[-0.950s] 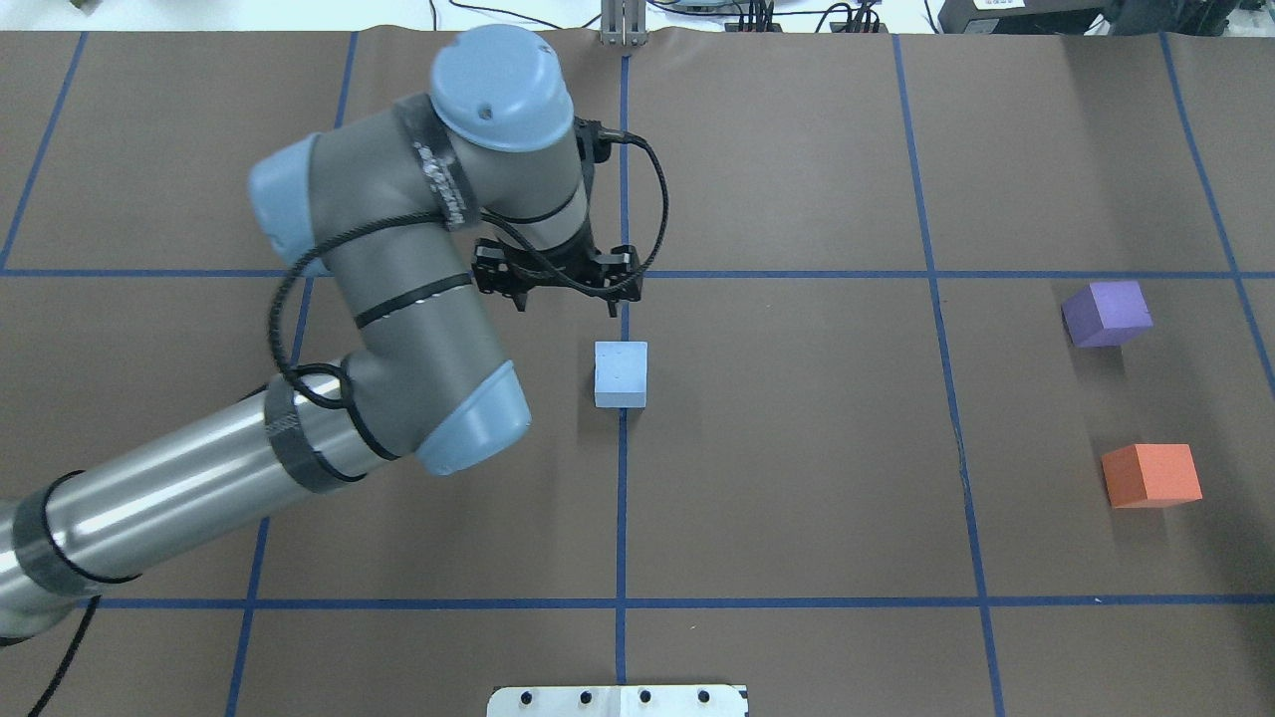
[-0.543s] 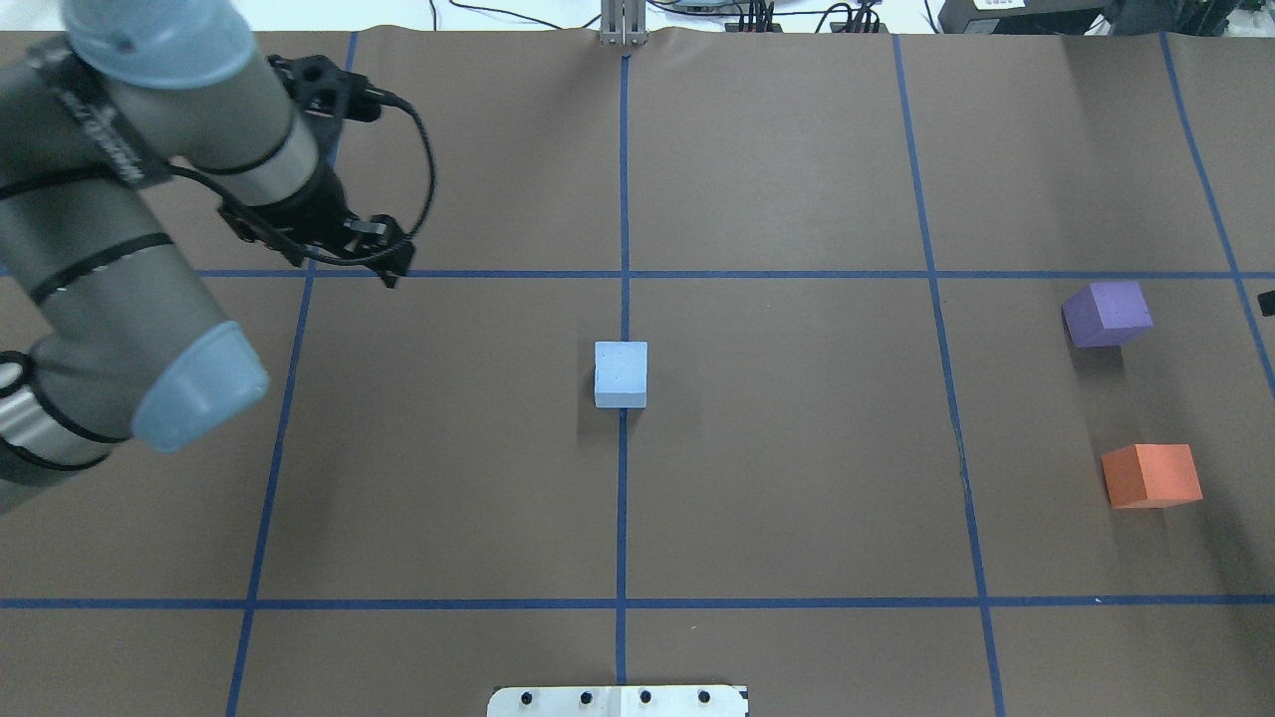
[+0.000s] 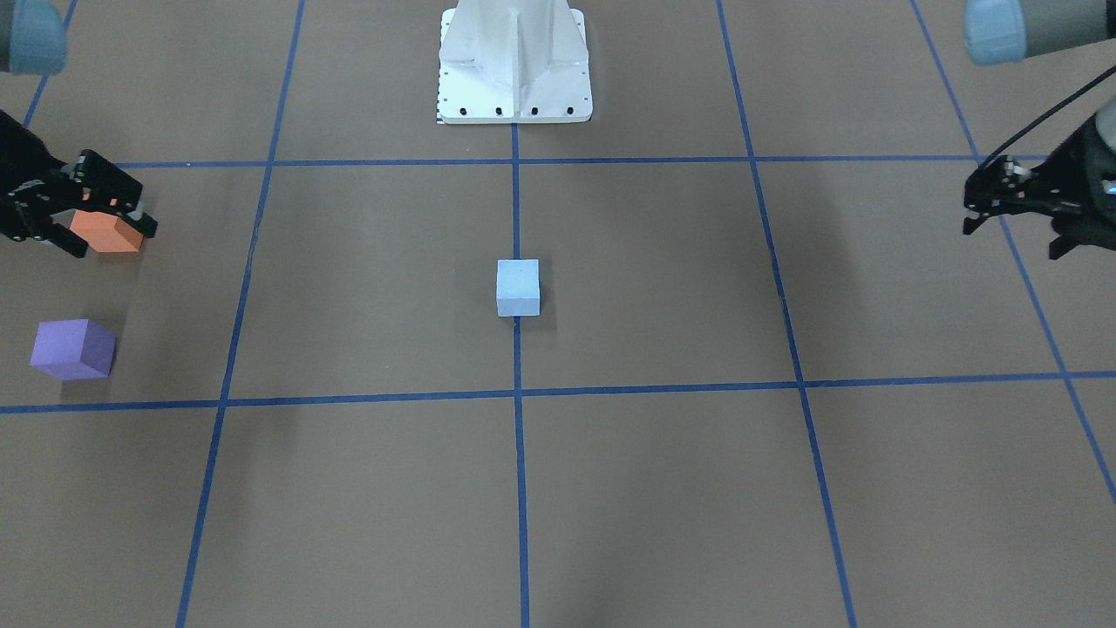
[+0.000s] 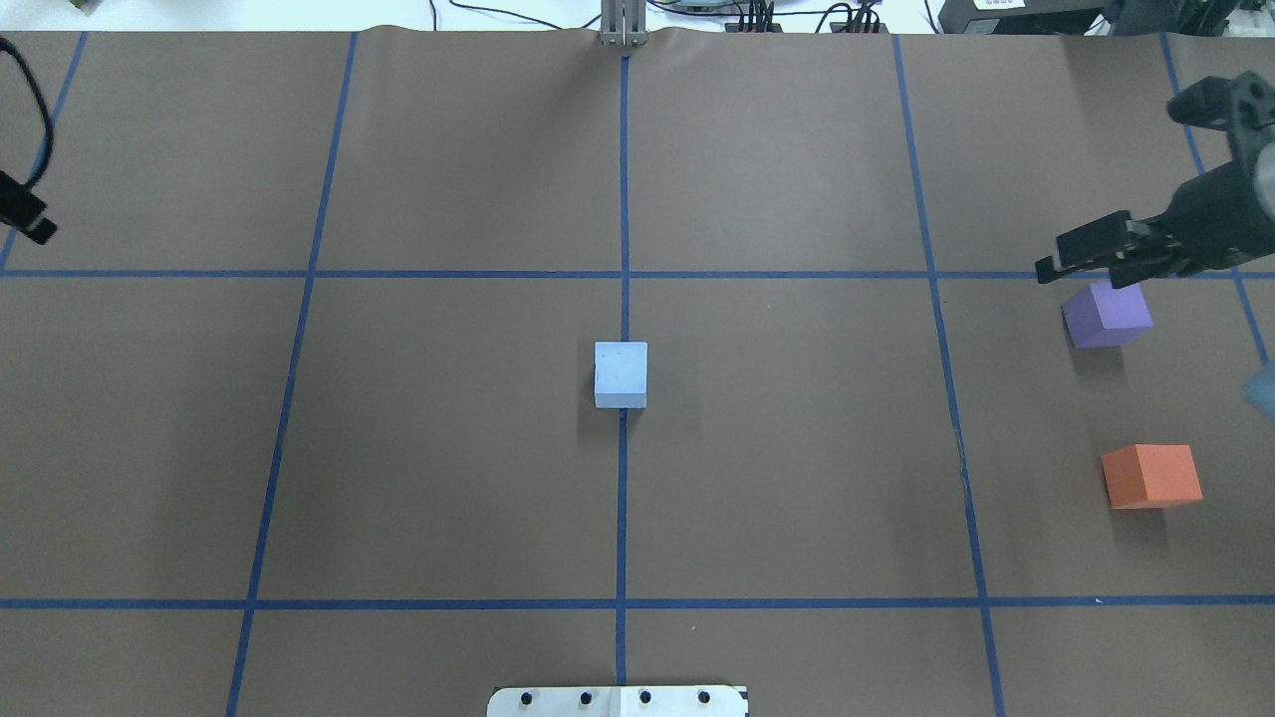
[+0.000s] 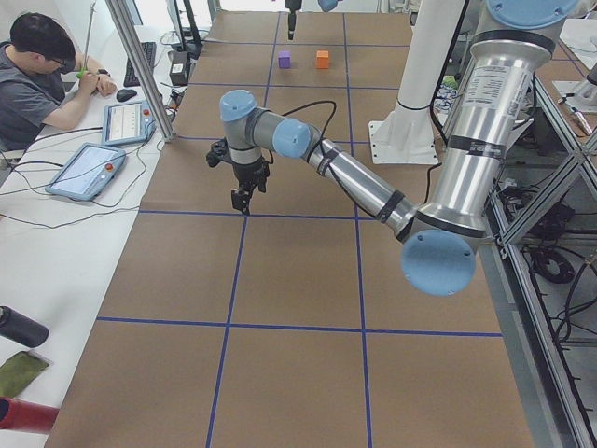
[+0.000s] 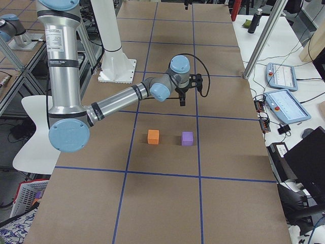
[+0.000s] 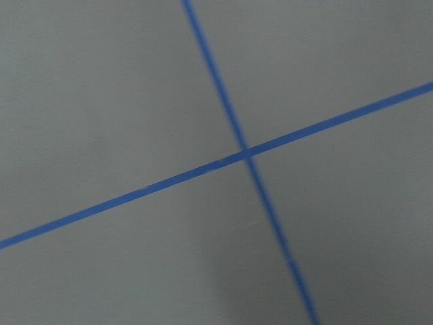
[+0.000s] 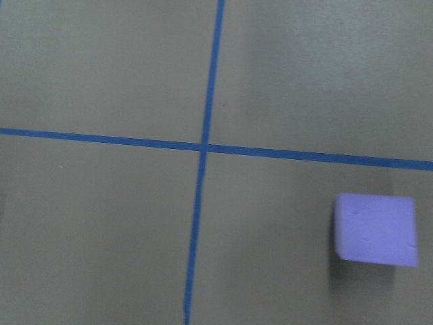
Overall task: Place blue block between orange and purple blocks
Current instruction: 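Release the cube at center and withdraw the left arm while the right arm approaches, then lower the right gripper onto the light blue cube and close it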
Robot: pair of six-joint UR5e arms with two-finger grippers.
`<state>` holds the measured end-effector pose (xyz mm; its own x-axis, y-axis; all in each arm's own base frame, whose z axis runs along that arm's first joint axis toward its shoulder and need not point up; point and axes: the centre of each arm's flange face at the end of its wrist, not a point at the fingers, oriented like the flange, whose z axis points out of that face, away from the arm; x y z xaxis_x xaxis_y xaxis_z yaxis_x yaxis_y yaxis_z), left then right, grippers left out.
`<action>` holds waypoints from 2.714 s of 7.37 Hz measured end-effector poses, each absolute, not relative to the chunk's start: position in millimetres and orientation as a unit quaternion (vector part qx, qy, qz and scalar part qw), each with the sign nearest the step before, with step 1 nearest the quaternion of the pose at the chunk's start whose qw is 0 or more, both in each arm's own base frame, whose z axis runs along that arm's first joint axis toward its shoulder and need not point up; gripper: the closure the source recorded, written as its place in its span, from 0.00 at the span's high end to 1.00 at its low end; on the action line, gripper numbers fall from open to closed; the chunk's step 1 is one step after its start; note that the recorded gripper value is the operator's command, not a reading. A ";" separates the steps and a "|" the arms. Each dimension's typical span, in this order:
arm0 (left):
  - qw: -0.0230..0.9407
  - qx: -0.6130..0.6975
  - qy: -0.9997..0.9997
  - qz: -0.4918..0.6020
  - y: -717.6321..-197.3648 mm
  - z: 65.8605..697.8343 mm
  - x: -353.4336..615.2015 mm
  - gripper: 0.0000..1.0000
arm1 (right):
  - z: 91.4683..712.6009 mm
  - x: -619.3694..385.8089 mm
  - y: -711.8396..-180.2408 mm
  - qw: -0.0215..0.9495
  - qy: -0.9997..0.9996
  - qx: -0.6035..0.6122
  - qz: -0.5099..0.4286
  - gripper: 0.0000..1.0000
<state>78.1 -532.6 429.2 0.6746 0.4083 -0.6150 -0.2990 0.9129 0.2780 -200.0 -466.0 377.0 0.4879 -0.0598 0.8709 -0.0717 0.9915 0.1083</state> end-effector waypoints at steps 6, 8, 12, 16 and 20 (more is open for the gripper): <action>0.920 0.035 0.362 0.148 -462.7 577.3 -52.1 1.00 | 178.7 -481.9 -425.2 0.910 -0.410 0.053 0.020 1.00; 0.911 0.035 0.389 0.132 -444.7 591.1 -58.3 1.00 | 151.7 -545.4 -423.2 0.919 -0.391 0.055 0.023 1.00; 0.909 0.039 0.395 0.130 -440.2 590.9 -58.9 1.00 | 164.7 -603.8 -430.3 0.922 -0.382 0.066 0.021 1.00; 0.908 0.040 0.395 0.130 -440.1 590.2 -58.8 1.00 | 197.7 -639.7 -422.2 0.929 -0.364 0.066 0.018 0.21; 0.908 0.039 0.396 0.129 -440.1 591.7 -58.8 1.00 | 191.8 -633.8 -428.3 0.923 -0.378 0.072 0.019 0.00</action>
<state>-58.8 -440.1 591.7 0.6536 0.2656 -0.7087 -0.2039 0.9636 0.1731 -633.8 -428.3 191.8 0.7128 -0.0187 0.7011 -0.0906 0.9888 0.1185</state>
